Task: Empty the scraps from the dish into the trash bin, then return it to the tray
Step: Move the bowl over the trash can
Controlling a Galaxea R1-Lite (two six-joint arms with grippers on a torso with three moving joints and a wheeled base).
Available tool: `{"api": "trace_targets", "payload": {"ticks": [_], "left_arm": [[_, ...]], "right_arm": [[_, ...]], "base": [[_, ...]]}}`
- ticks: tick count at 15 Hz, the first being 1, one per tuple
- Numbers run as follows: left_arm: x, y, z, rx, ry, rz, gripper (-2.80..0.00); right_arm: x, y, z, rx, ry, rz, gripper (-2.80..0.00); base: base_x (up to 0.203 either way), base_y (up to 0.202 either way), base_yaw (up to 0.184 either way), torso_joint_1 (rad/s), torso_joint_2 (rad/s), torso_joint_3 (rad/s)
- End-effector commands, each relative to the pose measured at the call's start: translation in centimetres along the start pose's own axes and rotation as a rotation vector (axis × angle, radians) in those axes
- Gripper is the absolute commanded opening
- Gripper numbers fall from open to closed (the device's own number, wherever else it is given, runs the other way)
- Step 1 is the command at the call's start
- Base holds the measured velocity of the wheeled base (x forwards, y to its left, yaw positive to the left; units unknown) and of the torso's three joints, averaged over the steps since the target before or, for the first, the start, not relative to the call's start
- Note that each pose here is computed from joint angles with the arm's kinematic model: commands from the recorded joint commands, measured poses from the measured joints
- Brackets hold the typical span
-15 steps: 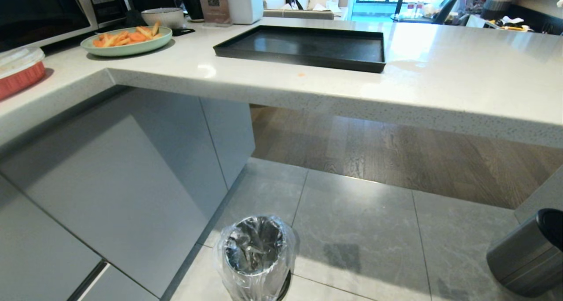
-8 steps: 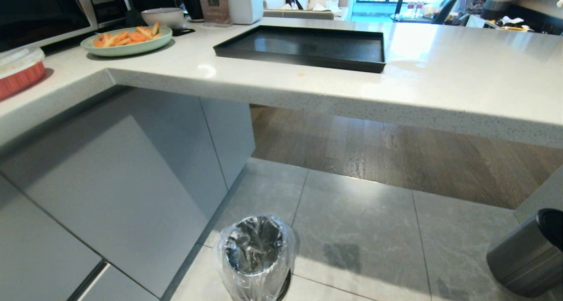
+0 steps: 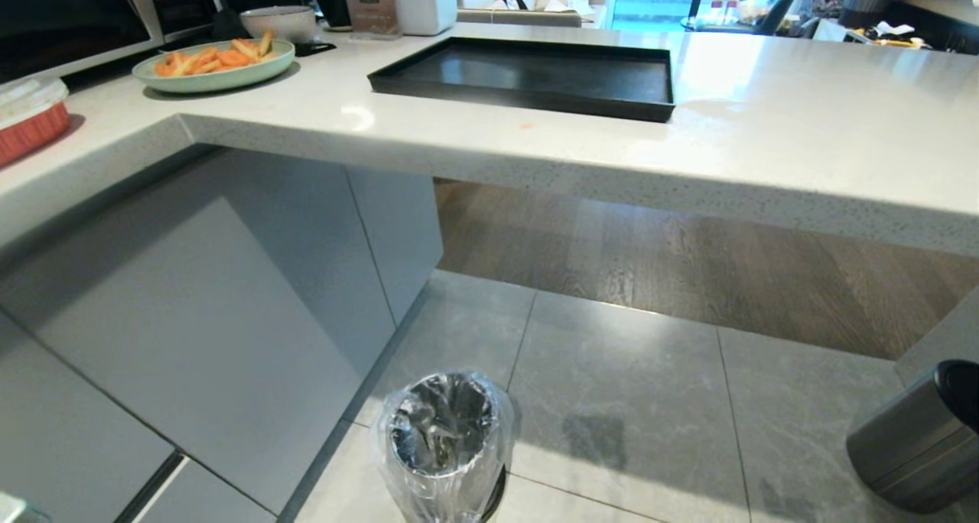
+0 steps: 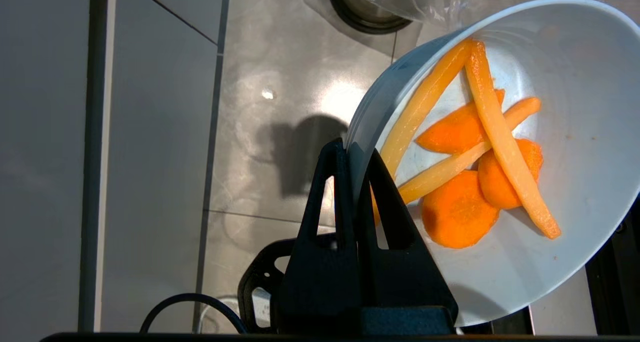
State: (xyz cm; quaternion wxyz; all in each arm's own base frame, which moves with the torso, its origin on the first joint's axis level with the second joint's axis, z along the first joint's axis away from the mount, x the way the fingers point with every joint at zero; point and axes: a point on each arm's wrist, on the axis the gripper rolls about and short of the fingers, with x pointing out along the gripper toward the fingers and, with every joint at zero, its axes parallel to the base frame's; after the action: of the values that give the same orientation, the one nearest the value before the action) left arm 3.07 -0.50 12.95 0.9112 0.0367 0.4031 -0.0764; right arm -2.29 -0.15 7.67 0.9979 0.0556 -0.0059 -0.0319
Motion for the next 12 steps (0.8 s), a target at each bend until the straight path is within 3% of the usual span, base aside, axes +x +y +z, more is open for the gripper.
{"api": "trace_targets", "payload": {"ticks": [1,7,12], "left_arm": [[0.51,0.01,0.39,-0.011,0.049,0.0,-2.8],[0.91,0.03,0.62,-0.019,0.087,0.003,-2.8],[0.71,0.05,0.14,-0.073,0.097,0.014,-2.8]], "right_arm": [[0.02,0.0,-0.03,0.001,0.002,0.0,-2.8],[0.01,0.0,0.0,0.001,0.001,0.0,-2.8],[0.01,0.0,0.0,0.001,0.001,0.0,-2.8]], "base": [[0.0,0.0,0.0,-0.002,0.0,-0.163],[0.0,0.0,0.0,0.003,0.0,-0.191],[0.0,0.0,0.0,0.001,0.0,-0.193]]}}
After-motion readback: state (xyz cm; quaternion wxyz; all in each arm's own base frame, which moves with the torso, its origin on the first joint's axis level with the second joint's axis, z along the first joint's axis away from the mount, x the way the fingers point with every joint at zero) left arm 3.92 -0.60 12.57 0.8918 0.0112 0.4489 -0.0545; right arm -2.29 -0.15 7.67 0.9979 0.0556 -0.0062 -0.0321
